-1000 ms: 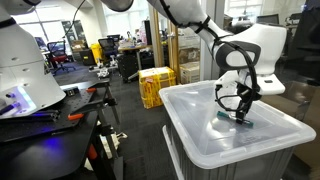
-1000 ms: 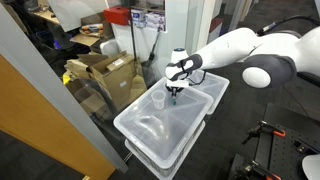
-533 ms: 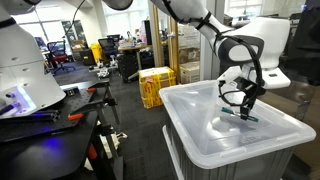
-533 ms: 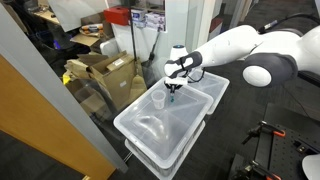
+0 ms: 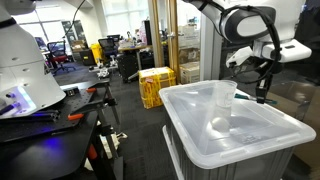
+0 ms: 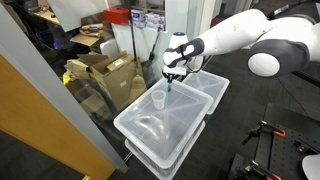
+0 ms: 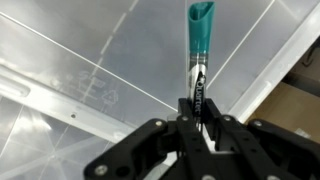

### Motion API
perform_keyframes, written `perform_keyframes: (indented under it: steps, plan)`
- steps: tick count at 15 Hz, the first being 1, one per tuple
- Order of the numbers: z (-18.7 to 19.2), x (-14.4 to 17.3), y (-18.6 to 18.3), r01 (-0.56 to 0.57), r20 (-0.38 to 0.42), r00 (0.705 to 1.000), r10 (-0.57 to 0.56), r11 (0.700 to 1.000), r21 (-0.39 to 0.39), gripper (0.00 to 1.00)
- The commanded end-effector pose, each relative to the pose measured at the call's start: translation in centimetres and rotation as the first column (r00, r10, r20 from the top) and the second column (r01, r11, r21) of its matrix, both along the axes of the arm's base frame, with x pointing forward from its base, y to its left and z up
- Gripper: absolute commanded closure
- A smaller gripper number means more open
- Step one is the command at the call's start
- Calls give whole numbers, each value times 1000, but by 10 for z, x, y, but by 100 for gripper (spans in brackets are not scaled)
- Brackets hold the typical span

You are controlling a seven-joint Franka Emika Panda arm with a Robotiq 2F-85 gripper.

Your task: Put the marker inside the cup

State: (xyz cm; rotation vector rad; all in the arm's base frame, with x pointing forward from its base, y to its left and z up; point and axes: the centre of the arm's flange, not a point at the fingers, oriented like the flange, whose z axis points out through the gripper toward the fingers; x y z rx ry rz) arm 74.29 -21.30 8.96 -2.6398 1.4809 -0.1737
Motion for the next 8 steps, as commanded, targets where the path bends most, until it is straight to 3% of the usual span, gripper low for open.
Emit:
perform_keyframes:
  steps: [1,8]
  plan:
    - [37,-21,13,6,63,998,-5,1000,-29,95]
    - [64,-27,44,-23,210,977,48,993,-120,95]
